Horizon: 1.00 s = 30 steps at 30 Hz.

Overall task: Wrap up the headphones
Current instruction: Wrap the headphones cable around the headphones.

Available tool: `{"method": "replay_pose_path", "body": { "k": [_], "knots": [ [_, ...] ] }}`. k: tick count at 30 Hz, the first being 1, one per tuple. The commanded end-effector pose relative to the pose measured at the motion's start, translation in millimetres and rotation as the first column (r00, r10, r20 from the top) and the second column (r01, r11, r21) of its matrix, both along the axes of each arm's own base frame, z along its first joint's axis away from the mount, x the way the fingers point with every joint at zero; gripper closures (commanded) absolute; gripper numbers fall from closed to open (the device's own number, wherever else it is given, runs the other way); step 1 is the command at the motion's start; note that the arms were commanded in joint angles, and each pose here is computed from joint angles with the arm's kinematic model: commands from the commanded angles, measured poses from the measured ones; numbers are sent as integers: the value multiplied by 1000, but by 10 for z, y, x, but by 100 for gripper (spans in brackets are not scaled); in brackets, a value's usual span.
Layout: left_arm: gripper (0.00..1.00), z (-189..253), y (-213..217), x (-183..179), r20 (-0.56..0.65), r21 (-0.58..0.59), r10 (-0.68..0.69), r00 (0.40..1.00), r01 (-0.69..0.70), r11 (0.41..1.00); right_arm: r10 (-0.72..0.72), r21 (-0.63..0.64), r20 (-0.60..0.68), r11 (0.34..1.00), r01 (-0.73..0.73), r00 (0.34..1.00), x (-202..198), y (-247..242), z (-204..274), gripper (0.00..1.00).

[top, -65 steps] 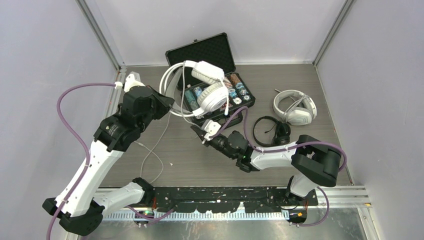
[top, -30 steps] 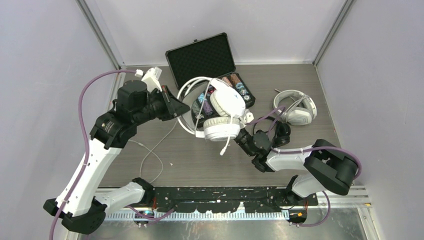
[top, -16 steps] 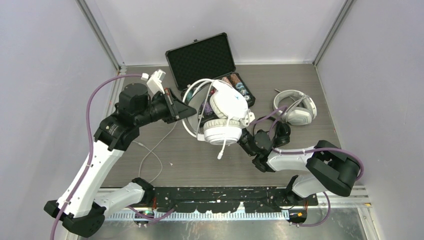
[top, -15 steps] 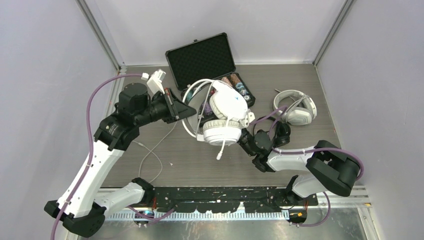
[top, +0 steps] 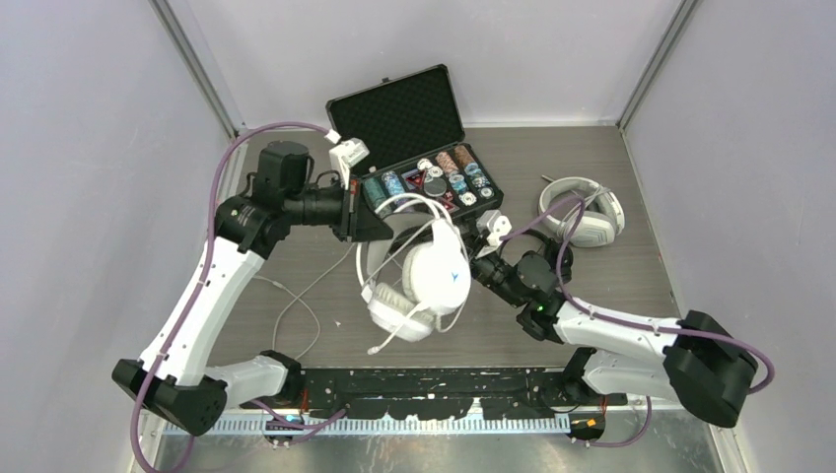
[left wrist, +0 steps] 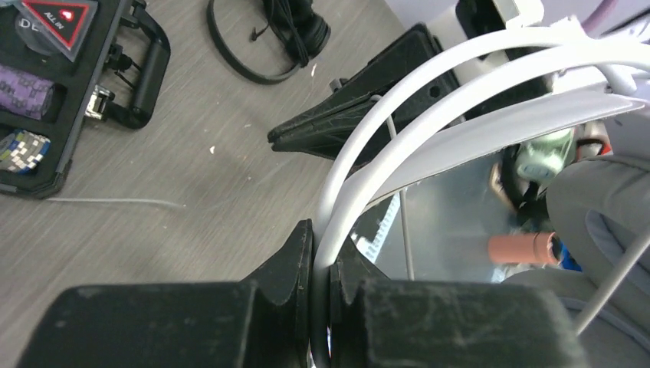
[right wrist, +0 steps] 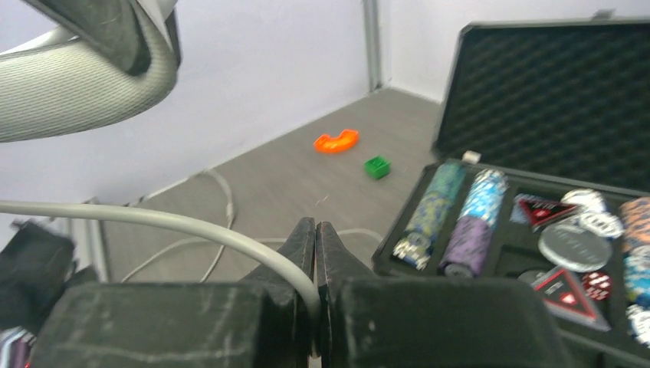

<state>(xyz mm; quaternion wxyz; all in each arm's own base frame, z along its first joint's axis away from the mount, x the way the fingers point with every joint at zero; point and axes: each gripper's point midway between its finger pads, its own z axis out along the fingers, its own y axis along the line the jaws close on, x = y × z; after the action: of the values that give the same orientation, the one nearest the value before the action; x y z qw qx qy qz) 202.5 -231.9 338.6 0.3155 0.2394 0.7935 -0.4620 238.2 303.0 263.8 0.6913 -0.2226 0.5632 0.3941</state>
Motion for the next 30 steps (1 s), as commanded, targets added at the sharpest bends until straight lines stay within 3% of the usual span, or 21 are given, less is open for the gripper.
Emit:
{"method": "replay_pose_path", "body": {
  "k": [1,5,8,16,20,26,30],
  "knots": [
    [100,143,11,-270,250,27,-259,933,261,965,136,-24,-165,990,-142,977,-229,88,-73,94],
    [100,-6,84,-243,434,142,-347,831,317,938,188,1,-298,981,-196,936,-386,76,-100,94],
    [100,-134,129,-189,504,214,-384,774,319,924,206,-4,-368,975,-224,907,-486,52,-86,96],
    [100,-409,394,171,526,451,-420,740,177,875,322,0,-487,930,-369,812,-814,92,-64,97],
    [100,-410,529,301,565,545,-463,683,112,831,347,-9,-533,909,-416,771,-932,85,-119,97],
    [100,-444,568,418,622,614,-539,568,73,786,337,-10,-571,909,-417,748,-993,28,-33,97],
    [100,-492,536,473,650,615,-546,529,56,786,360,22,-602,900,-436,712,-1045,55,50,97]
  ]
}}
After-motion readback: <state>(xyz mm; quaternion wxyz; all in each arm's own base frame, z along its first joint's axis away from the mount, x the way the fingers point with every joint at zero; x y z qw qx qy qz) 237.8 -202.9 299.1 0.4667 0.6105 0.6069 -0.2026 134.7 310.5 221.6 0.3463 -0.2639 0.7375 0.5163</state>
